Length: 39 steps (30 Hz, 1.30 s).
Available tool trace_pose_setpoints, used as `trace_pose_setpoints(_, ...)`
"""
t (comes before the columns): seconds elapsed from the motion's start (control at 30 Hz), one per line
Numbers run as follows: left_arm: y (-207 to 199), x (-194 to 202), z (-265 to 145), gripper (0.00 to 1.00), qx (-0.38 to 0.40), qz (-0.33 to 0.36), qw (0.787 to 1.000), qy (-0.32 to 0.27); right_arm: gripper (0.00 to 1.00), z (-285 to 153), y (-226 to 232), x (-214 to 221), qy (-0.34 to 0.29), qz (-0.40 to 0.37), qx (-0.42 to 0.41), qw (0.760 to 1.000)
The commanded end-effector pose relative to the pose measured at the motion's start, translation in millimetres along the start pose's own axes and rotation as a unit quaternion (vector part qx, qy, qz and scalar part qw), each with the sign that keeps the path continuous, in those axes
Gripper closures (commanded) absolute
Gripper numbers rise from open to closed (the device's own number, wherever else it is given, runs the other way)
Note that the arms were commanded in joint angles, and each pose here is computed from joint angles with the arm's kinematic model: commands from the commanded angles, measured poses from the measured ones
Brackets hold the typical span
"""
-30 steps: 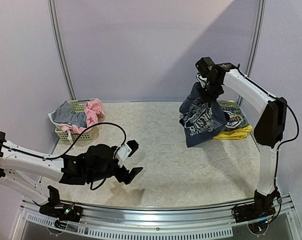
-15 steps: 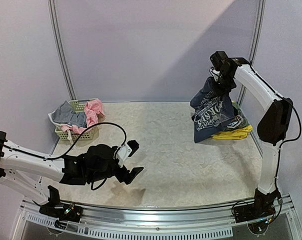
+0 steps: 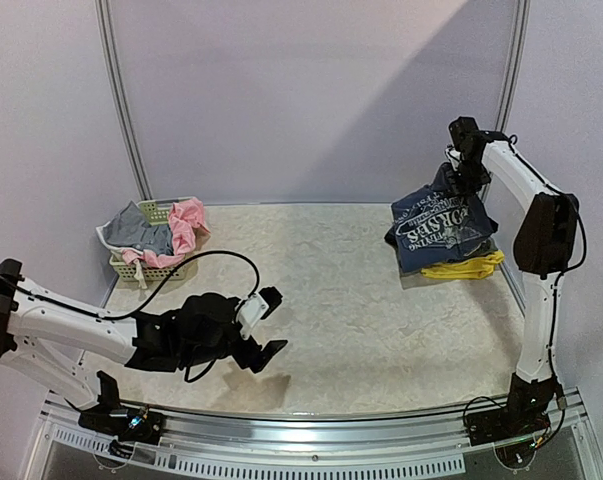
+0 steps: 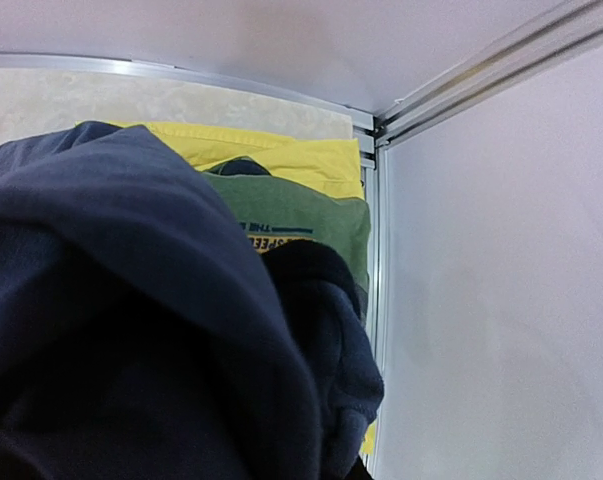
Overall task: Fold and stack the mixed laundry pile
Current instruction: Place the square-folded tank top at the corner of the board.
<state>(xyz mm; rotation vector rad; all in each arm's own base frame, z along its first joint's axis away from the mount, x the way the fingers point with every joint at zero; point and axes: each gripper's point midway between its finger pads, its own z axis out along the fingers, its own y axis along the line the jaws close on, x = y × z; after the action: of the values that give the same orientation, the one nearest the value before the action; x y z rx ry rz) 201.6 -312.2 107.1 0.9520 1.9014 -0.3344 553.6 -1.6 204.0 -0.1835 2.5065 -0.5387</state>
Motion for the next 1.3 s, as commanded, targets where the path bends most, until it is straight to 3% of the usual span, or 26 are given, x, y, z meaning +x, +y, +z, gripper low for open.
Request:
trace_pose_setpoints(0.0, 3, -5, 7, 0.10, -0.005, -0.001, 1.000, 0.001, 1.00, 25, -9, -16, -0.025, -0.009, 0.035, 0.999)
trace_pose_setpoints(0.3, 3, -2, 12, 0.10, -0.008, 0.003, 1.000, 0.014, 1.00, 62, -34, -10, -0.014, -0.007, 0.084, 0.996)
trace_pose_setpoints(0.83, 3, 0, 15, 0.11, -0.011, 0.004, 1.000, 0.027, 1.00, 102, -36, 16, 0.022, -0.040, 0.125, 0.991)
trace_pose_setpoints(0.87, 2, 0, 15, 0.11, -0.011, 0.003, 1.000, 0.028, 0.97, 104, -37, 18, 0.027, -0.041, 0.126, 0.991)
trace_pose_setpoints(0.9, 2, 1, 15, 0.11, -0.011, 0.003, 1.000, 0.028, 0.87, 107, -36, 21, 0.031, -0.042, 0.126, 0.991)
trace_pose_setpoints(0.97, 2, 0, 15, 0.11, -0.010, 0.002, 1.000, 0.028, 0.49, 107, -39, 23, 0.035, -0.037, 0.135, 0.989)
trace_pose_setpoints(1.0, 2, 0, 15, 0.11, -0.009, 0.002, 1.000, 0.028, 0.37, 106, -43, 23, 0.036, -0.034, 0.144, 0.988)
trace_pose_setpoints(1.13, 1, -1, 15, 0.11, -0.007, 0.001, 1.000, 0.027, 0.20, 91, -52, 15, 0.021, -0.001, 0.156, 0.987)
trace_pose_setpoints(1.27, -1, -2, 16, 0.11, -0.003, 0.000, 1.000, 0.026, 0.14, 60, -60, -3, -0.015, 0.053, 0.140, 0.989)
